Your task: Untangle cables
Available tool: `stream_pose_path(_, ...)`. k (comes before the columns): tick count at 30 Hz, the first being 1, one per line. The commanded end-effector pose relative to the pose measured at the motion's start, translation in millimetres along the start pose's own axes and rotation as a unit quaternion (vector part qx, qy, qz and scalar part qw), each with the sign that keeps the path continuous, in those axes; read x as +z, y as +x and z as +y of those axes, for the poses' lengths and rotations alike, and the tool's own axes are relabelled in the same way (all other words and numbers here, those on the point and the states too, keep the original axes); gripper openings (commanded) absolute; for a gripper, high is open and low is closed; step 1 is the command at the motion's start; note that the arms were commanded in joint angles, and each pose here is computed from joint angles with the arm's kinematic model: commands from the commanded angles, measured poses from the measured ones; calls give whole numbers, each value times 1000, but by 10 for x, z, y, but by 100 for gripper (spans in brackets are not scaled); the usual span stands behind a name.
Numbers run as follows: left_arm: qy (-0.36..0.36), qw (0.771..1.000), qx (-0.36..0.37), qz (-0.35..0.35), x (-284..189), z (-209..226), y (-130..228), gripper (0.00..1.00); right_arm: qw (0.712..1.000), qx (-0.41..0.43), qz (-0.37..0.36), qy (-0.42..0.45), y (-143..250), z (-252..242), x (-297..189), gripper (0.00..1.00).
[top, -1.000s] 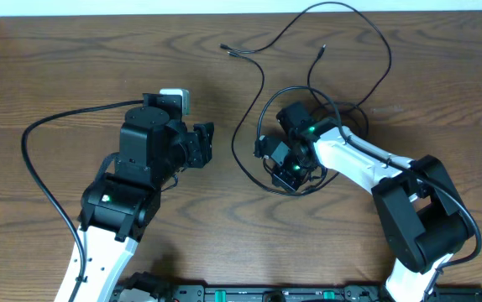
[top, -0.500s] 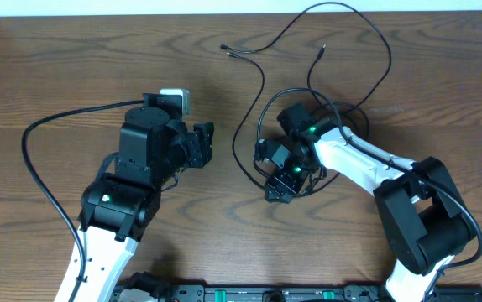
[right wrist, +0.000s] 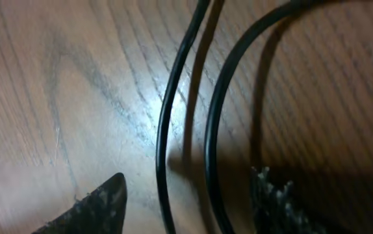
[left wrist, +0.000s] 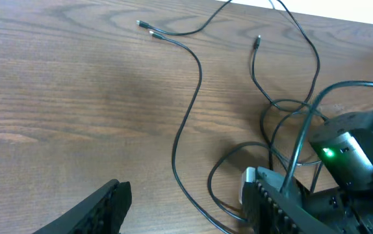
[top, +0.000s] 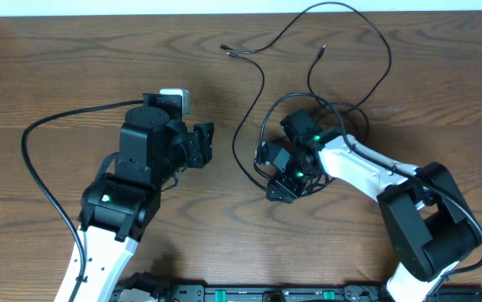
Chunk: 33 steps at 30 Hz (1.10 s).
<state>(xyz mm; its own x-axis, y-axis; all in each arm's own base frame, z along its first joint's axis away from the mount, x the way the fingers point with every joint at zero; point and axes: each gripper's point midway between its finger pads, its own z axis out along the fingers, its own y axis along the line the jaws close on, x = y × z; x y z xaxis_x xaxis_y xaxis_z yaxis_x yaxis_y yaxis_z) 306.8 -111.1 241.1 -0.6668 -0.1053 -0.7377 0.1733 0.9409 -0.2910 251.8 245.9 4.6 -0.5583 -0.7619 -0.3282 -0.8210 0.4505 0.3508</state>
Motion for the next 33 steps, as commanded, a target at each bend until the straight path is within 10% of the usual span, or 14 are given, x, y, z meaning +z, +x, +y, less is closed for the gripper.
stream_pose_path(1, -1, 1000, 7, -12, -60, -7, -77, 61, 998, 21, 54, 7, 431, -39, 241, 51)
stream_pose_path(10, -1, 1000, 7, -12, -60, -7, -77, 60, 998, 21, 57, 8, 619, -29, 354, 45)
stream_pose_path(20, 1, 1000, 6, -12, -60, -12, -75, 60, 997, 21, 65, 23, 709, -69, 383, 1)
stream_pose_path(33, 0, 1000, 6, -7, -57, -4, -53, 60, 991, 102, -32, 78, -296, -424, -253, 1)
